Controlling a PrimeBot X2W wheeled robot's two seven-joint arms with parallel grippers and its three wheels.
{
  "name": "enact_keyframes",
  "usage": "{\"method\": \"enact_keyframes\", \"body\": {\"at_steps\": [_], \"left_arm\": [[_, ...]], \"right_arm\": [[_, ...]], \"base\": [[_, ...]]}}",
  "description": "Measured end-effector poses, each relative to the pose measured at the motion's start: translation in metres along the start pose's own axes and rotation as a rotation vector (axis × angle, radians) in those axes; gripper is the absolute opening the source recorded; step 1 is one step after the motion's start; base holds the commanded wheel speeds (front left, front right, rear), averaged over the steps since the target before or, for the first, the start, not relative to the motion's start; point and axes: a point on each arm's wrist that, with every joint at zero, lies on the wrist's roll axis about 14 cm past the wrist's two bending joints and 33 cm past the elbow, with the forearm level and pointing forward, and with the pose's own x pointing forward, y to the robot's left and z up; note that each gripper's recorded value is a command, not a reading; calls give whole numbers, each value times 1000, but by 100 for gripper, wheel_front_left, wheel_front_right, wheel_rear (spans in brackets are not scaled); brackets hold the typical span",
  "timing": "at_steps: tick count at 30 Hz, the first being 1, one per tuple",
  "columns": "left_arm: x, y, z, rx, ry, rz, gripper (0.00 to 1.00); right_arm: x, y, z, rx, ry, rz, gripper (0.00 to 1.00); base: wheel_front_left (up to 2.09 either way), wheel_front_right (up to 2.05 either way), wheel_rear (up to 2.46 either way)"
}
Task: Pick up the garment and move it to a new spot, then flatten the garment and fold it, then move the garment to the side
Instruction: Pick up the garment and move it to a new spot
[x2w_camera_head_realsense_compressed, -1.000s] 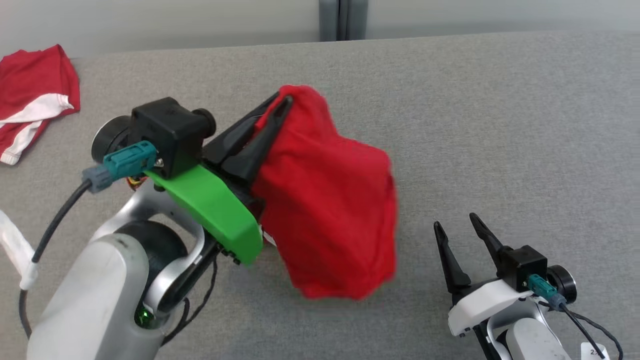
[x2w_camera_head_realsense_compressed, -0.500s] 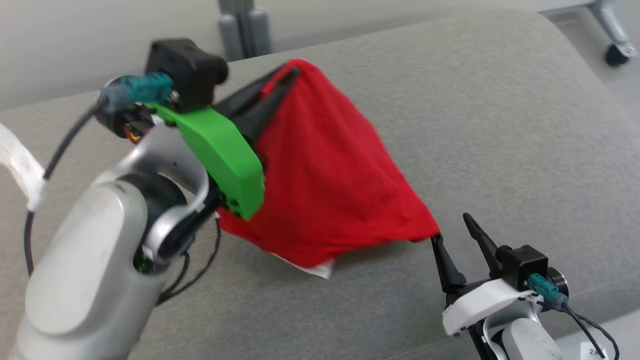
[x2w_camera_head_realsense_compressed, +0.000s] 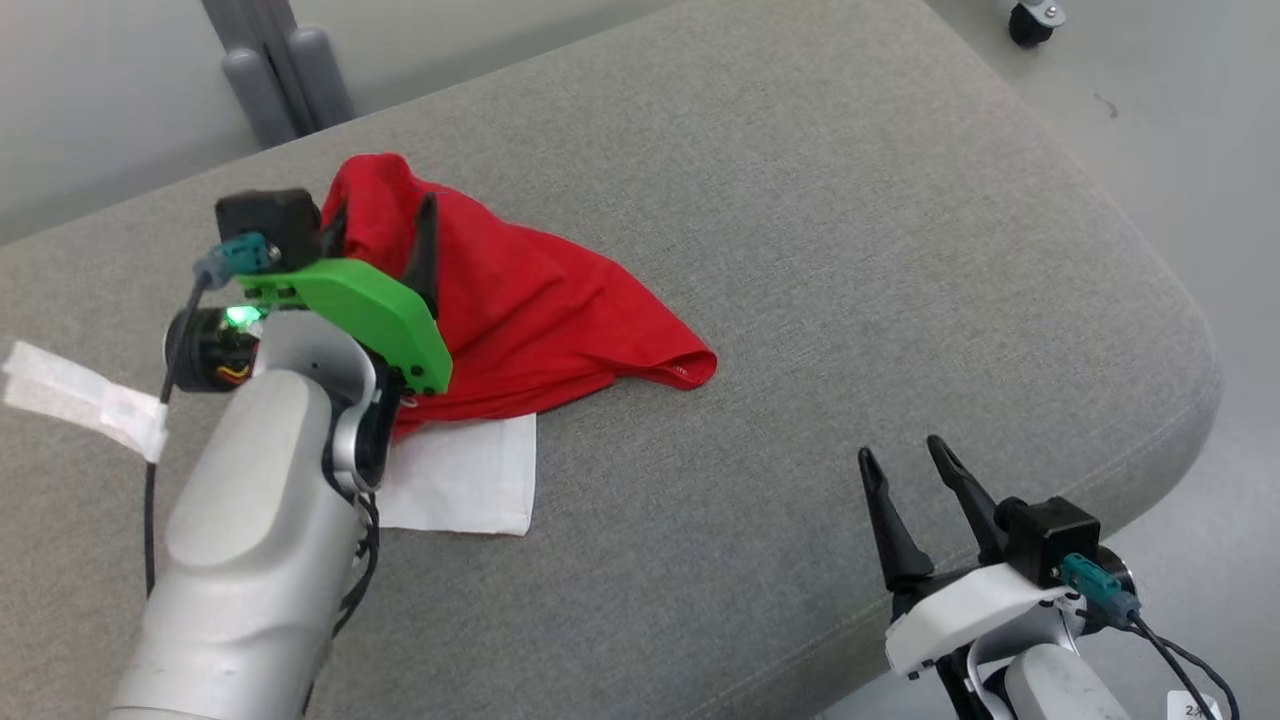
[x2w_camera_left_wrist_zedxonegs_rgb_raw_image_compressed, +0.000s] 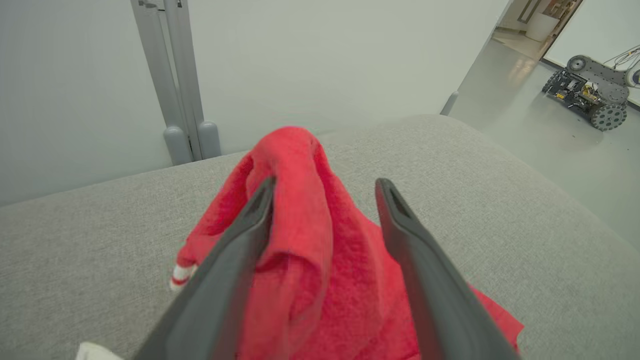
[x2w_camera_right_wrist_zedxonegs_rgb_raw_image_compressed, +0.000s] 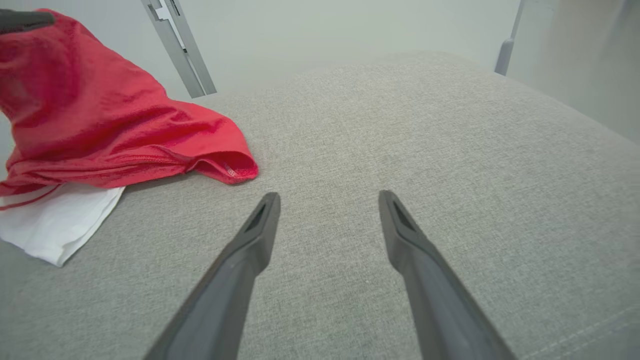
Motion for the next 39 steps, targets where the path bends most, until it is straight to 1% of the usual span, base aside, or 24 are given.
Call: {"method": "enact_keyframes", "body": {"at_steps": [2, 7, 11, 13, 18, 21, 23, 27, 34, 39], "left_arm": [[-2, 2, -11, -11, -13, 16, 100], [-20, 18, -3, -6, -161, 65, 100], [-52, 39, 2, -26, -253, 151, 100], [-76, 52, -2, -39, -276, 210, 100], [-139, 73, -15, 20, -294, 327, 100], [-179, 81, -35, 64, -261, 398, 100], [-206, 88, -45, 46, -253, 464, 100], [-248, 99, -53, 63, -255, 559, 100], [-303, 107, -58, 61, -285, 670, 100], [-325, 111, -56, 74, -306, 707, 100]], "right_arm": [[0, -2, 0, -6, 1, -6, 100], [3, 3, -4, -27, 11, 14, 100], [6, 6, -3, -50, 7, 31, 100], [10, 10, 2, -69, -10, 47, 100], [17, 22, 13, -123, -47, 91, 100], [17, 28, 19, -150, -70, 114, 100], [18, 34, 25, -172, -93, 133, 100], [20, 51, 33, -191, -123, 187, 100], [21, 76, 37, -202, -145, 263, 100], [19, 89, 41, -199, -161, 304, 100]], "base": [[0, 0, 0], [0, 0, 0], [0, 0, 0], [0, 0, 0], [0, 0, 0], [0, 0, 0], [0, 0, 0], [0, 0, 0], [0, 0, 0], [0, 0, 0]]}}
